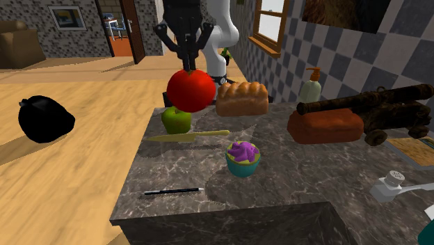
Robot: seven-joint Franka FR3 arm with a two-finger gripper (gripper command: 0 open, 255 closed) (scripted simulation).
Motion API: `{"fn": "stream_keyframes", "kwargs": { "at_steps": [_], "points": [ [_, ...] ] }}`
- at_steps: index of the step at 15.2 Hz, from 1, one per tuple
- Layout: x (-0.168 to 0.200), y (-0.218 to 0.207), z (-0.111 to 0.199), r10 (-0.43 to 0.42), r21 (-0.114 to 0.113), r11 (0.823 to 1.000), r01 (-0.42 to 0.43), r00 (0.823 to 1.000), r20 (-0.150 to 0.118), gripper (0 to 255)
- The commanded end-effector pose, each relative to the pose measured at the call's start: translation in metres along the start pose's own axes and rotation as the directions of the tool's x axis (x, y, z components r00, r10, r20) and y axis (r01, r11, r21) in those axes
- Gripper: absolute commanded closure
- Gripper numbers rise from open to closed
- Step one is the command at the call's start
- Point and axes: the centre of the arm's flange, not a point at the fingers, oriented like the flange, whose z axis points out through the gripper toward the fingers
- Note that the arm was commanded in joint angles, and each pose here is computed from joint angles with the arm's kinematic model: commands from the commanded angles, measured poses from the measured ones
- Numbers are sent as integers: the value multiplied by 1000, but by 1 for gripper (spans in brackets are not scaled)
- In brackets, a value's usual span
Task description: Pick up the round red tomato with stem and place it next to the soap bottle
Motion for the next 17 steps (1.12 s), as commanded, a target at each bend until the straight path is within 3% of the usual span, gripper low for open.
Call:
{"fn": "stream_keyframes", "kwargs": {
  "at_steps": [1, 13, 17],
  "points": [
    [2, 1, -11, 0, 0, 1000, 0, 1000, 0, 255],
    [11, 2, -70, 0, 0, 1000, 0, 1000, 0, 255],
    [6, -51, -72, 0, 0, 1000, 0, 1000, 0, 255]
  ]
}}
